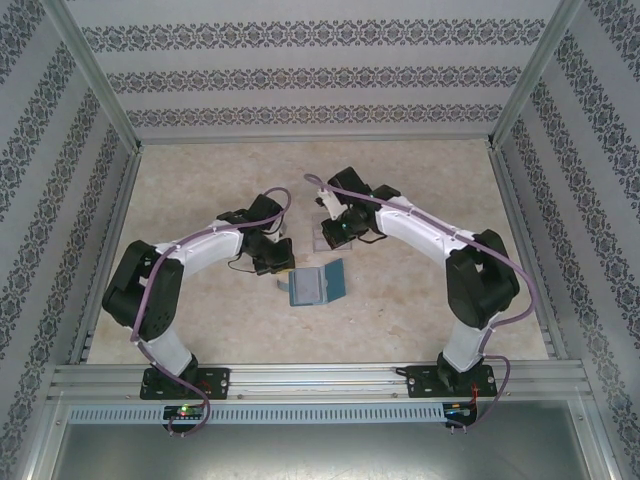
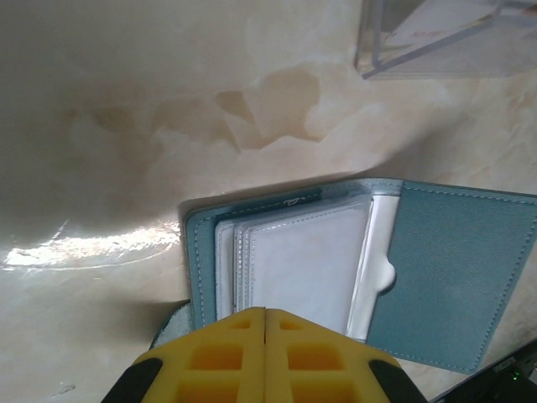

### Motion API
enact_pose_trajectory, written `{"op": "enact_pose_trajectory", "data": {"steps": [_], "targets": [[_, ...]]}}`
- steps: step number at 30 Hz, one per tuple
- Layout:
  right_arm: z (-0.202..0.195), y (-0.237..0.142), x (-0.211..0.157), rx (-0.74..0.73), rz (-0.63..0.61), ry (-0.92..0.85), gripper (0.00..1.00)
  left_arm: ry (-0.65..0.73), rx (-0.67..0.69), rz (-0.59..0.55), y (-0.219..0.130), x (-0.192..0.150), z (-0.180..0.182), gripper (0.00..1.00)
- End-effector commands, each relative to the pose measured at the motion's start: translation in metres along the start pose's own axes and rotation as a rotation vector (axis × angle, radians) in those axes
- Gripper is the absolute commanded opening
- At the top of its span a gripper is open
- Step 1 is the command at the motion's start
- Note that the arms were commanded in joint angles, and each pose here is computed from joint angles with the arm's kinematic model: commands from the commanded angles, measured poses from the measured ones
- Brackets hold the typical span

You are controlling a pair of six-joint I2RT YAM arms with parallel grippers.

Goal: Take the credit cards out of the card holder

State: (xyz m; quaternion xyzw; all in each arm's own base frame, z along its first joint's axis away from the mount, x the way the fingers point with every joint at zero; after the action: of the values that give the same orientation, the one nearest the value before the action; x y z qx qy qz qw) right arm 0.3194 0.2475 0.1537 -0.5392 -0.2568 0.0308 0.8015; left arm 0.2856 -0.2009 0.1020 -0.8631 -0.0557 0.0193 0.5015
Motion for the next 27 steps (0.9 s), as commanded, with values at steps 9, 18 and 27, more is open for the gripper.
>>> {"op": "enact_pose_trajectory", "data": {"steps": [9, 18, 27], "targets": [[0.031, 0.006, -0.021, 0.154, 0.019, 0.326, 0.02, 0.017, 0.047, 0.066, 0.017, -0.009, 0.003, 0.05], [0.040, 0.020, -0.034, 0.206, 0.057, 0.424, 0.03, 0.013, 0.123, 0.099, 0.023, -0.016, 0.019, 0.03], [0.055, 0.035, -0.041, 0.268, 0.113, 0.456, 0.07, 0.017, 0.183, 0.120, 0.028, -0.020, 0.031, 0.02]]}}
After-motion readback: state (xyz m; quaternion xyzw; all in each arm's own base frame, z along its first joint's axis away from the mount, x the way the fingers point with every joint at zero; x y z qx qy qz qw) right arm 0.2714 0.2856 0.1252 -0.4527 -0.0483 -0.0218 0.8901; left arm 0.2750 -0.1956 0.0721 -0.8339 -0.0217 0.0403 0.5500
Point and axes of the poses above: each hand's point on the last joint's axis, 136 mm out from that joint toward the fingers, its own y axis out along the fingers, its own z axis along the line the jaws close on, x = y × z, the point moved 5 cm from there along -y, back along the fingers, and after that the axes turned 2 degrees about y, right-handed, at the moved point
